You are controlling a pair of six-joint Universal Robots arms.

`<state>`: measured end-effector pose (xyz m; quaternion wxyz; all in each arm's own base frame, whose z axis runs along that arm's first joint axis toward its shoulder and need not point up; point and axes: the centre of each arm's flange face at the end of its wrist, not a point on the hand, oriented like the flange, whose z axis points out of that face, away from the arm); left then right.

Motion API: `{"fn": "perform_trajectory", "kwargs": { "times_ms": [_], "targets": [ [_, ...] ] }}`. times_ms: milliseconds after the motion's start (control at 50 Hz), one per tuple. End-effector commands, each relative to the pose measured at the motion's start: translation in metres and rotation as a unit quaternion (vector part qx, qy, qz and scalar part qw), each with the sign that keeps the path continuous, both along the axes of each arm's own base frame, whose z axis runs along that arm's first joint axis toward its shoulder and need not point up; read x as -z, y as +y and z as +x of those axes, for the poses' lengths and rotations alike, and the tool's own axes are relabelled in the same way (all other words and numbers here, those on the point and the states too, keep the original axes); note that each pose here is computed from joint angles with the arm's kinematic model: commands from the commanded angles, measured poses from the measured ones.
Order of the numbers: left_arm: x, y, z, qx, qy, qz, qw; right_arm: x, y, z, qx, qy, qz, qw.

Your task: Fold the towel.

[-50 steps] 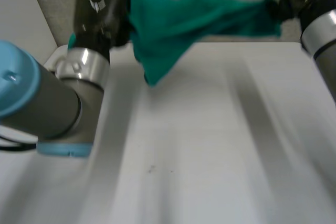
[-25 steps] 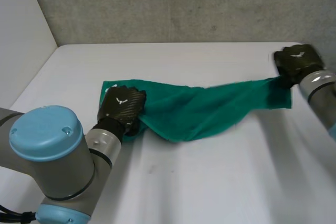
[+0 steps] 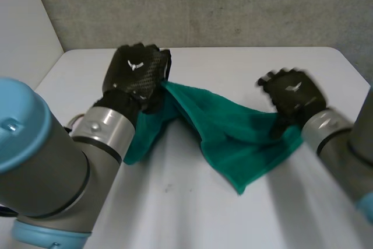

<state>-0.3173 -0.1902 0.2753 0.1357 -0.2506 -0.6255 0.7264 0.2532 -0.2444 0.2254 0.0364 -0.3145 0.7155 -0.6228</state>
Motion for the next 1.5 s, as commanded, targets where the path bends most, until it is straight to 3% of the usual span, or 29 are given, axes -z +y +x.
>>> {"fn": "perform_trajectory", "kwargs": {
  "times_ms": [20, 240, 480, 620, 1120, 1500],
  "targets": [
    [-0.019, 0.000, -0.001, 0.001, 0.008, -0.007, 1.000, 0.025, 0.052, 0.023, -0.050, -0.045, 0.086, 0.994],
    [-0.034, 0.007, -0.005, 0.011, 0.016, -0.017, 1.000, 0.039, 0.065, 0.025, -0.051, -0.110, 0.164, 0.979],
    [-0.033, 0.005, -0.004, 0.008, 0.013, -0.014, 1.000, 0.050, 0.091, 0.015, -0.070, -0.065, 0.170, 0.981],
    [-0.014, -0.019, 0.003, -0.022, -0.004, 0.005, 1.000, 0.060, 0.103, 0.007, -0.081, -0.019, 0.170, 0.982],
    [0.035, -0.083, 0.014, -0.079, -0.036, 0.045, 0.995, 0.076, 0.145, 0.021, -0.167, 0.003, 0.198, 0.966],
    [0.040, -0.085, 0.014, -0.084, -0.037, 0.051, 0.994, 0.110, 0.130, 0.032, -0.175, 0.041, 0.169, 0.969]
  ]
}}
